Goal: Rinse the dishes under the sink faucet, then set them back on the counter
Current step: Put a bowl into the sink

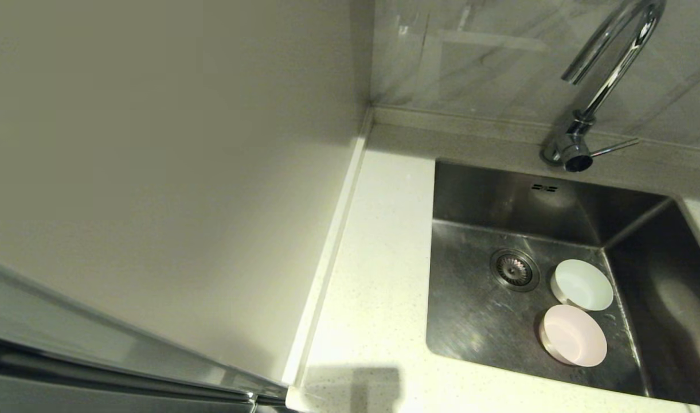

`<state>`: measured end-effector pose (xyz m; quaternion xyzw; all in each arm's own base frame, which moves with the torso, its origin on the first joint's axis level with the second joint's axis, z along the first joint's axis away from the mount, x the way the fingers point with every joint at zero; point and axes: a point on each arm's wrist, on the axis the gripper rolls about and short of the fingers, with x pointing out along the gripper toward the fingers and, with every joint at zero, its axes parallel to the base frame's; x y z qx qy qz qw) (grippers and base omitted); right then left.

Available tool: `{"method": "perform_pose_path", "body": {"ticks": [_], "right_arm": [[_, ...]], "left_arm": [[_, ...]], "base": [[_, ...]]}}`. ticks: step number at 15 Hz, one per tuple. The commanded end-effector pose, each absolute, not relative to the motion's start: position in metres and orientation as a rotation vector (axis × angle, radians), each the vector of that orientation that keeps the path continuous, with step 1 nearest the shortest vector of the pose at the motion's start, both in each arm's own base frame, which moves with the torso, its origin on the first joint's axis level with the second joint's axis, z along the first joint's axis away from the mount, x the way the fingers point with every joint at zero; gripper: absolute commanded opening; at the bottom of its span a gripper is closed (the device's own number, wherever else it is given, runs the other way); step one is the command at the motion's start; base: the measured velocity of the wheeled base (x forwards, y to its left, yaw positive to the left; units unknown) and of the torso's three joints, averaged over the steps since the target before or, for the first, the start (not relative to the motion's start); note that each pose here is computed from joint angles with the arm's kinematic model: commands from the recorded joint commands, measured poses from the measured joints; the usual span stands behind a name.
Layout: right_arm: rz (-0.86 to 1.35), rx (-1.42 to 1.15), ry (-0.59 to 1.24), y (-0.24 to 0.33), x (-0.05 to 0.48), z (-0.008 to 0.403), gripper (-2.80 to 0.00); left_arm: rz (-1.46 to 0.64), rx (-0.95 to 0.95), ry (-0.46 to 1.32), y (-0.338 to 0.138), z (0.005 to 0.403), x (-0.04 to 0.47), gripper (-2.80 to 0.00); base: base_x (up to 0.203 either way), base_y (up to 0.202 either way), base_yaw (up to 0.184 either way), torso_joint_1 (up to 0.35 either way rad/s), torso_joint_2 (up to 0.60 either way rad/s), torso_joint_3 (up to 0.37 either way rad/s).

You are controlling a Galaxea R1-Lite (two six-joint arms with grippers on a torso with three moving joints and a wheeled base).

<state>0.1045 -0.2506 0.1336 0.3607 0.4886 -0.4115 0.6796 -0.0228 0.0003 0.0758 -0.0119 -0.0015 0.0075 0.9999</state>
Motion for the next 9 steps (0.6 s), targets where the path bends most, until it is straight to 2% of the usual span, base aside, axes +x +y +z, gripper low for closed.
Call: {"method": "perform_pose_path", "body": {"ticks": [1, 9], "right_arm": [[-0.909, 0.795, 1.068, -0.246, 0.103, 0.142, -2.80], [-0.890, 0.774, 1.026, -0.235, 0.100, 0.155, -2.80]], "left_arm": [[0.015, -0.025, -0.006, 0.000, 0.076, -0.023, -2.80], [0.015, -0.025, -0.006, 0.000, 0.076, -0.023, -2.80]], "base": [[0.000, 0.000, 0.000, 0.000, 0.00, 0.000], [0.000, 0.000, 0.000, 0.000, 0.00, 0.000]]}}
